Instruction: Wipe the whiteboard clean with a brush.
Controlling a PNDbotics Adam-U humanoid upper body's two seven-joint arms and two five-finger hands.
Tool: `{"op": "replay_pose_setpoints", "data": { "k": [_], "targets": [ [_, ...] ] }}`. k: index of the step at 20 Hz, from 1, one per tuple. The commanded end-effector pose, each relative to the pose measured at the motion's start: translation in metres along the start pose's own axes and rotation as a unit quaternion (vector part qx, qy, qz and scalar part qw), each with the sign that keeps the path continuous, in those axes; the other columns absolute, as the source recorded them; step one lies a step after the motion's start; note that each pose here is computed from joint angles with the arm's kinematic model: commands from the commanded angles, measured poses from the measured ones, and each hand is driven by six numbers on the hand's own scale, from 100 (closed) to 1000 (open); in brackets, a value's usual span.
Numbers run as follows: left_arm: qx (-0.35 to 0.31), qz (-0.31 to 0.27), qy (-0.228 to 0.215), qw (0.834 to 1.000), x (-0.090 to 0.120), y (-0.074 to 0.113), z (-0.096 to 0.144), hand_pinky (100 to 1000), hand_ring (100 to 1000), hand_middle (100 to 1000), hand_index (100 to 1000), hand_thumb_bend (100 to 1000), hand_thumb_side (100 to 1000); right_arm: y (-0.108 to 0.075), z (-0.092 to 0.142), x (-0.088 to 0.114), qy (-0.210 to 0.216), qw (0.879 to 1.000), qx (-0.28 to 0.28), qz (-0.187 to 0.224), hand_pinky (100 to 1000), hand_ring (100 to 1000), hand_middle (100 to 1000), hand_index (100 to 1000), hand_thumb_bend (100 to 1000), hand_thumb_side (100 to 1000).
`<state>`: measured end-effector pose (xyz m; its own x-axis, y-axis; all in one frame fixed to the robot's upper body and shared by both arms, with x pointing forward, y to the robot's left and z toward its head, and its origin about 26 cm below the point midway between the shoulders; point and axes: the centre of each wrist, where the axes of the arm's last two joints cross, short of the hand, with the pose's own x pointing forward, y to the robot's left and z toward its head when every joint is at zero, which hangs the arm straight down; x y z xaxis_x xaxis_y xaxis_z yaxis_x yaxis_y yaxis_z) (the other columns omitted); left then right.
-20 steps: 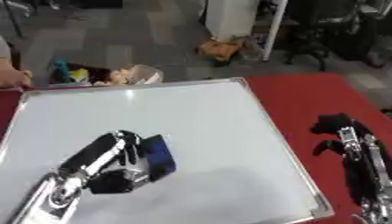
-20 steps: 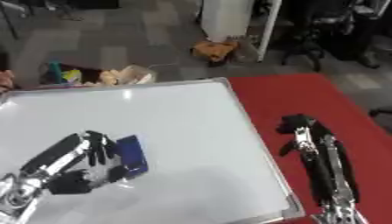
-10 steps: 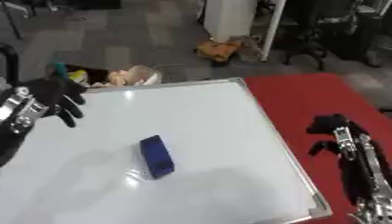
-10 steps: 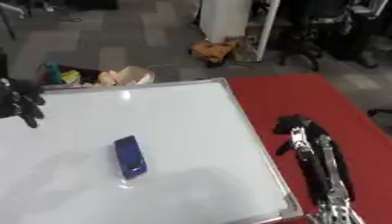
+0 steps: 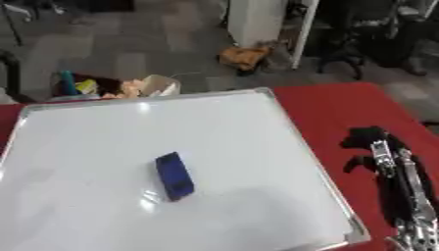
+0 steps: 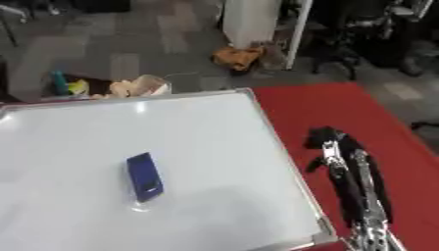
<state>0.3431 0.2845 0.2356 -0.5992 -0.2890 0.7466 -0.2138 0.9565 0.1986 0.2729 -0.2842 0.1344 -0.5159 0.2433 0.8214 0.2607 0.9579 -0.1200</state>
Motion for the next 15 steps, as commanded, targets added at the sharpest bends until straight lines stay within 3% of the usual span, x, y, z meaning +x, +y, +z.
{"op": "replay_pose_setpoints", "data": {
  "k": [1,15],
  "targets": [
    [0.032,-0.005,-0.015,0.999,0.006,0.013,-0.004,484,541,565,706,669,924,-0.006,-0.005,0.008,-0.017,1.0,0.0,0.01,357,639,559,674,100,794],
    [0.096,0.007,0.023,0.995,-0.012,0.026,0.008,480,535,563,712,650,906,-0.007,-0.003,0.007,-0.01,1.0,-0.013,0.011,354,635,556,670,100,793]
  ]
}}
